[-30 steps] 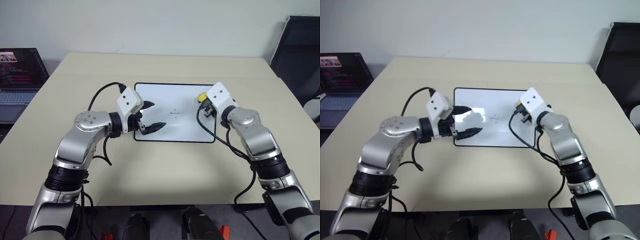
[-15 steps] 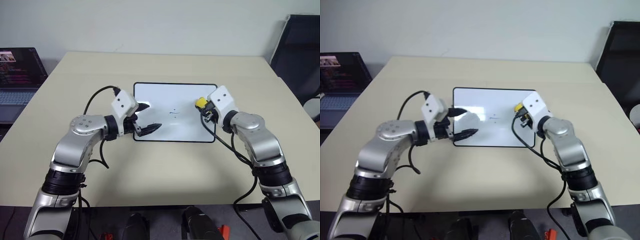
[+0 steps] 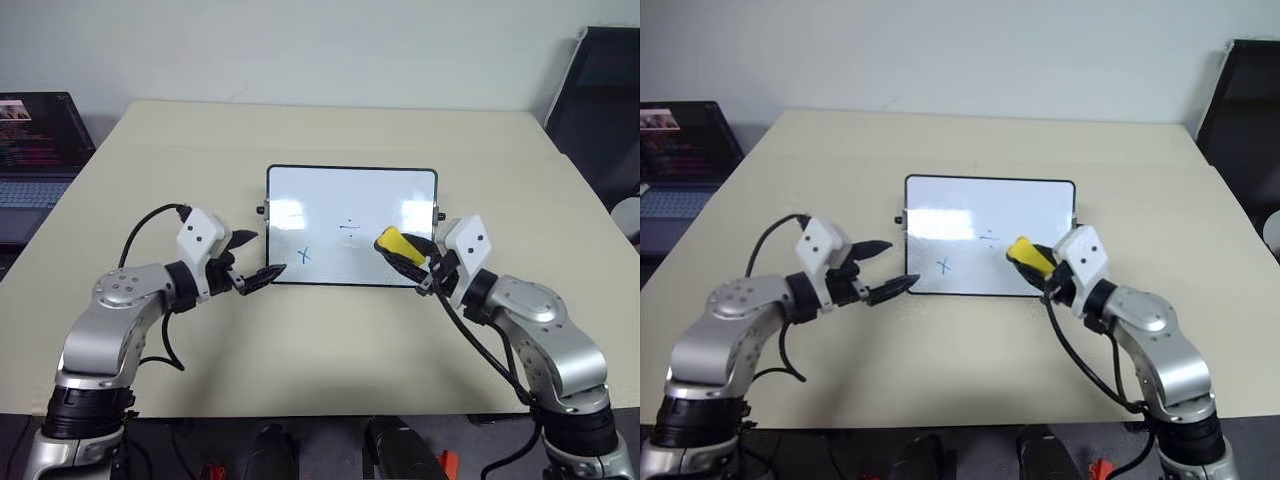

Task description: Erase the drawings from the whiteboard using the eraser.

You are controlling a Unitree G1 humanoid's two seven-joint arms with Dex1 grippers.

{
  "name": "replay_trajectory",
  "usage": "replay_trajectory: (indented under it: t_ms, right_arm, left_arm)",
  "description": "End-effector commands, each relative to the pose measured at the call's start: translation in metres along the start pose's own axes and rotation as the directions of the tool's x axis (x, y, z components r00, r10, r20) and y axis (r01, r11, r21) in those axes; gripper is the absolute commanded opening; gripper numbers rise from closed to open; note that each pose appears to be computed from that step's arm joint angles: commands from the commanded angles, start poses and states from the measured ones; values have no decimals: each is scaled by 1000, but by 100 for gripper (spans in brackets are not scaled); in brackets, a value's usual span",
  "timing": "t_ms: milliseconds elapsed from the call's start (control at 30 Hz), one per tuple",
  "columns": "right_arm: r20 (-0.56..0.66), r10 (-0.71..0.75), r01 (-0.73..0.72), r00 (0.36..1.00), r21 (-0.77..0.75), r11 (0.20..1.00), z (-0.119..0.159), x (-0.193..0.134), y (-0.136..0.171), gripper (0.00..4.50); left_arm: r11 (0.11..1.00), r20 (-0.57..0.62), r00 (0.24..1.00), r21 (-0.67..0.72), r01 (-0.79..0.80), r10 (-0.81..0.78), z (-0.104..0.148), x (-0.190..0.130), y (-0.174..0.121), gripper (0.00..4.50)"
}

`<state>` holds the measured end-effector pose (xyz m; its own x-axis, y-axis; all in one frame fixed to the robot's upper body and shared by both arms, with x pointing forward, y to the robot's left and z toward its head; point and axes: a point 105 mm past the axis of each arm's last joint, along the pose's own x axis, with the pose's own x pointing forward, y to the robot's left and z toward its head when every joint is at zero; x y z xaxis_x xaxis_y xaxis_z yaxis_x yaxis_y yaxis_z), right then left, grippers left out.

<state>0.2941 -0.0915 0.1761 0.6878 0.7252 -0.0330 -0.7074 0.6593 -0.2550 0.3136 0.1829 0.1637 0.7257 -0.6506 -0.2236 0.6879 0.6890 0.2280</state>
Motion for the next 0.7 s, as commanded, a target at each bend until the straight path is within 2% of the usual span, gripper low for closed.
replay_trajectory:
  t_ms: [33, 333, 700]
  right_arm:
    - [31, 16, -15, 999, -52, 999, 5, 0, 3, 130]
    - [19, 40, -38, 999, -70, 997, -2, 7, 7, 130]
    - [14, 54, -52, 998, -101, 994, -3, 11, 11, 130]
  left_arm:
    - [999, 54, 998, 42, -25, 22, 20, -5, -4, 450]
    - [998, 55, 998, 60, -32, 29, 30, -4, -8, 450]
    - [996, 15, 1000, 85, -16, 15, 8, -10, -7, 450]
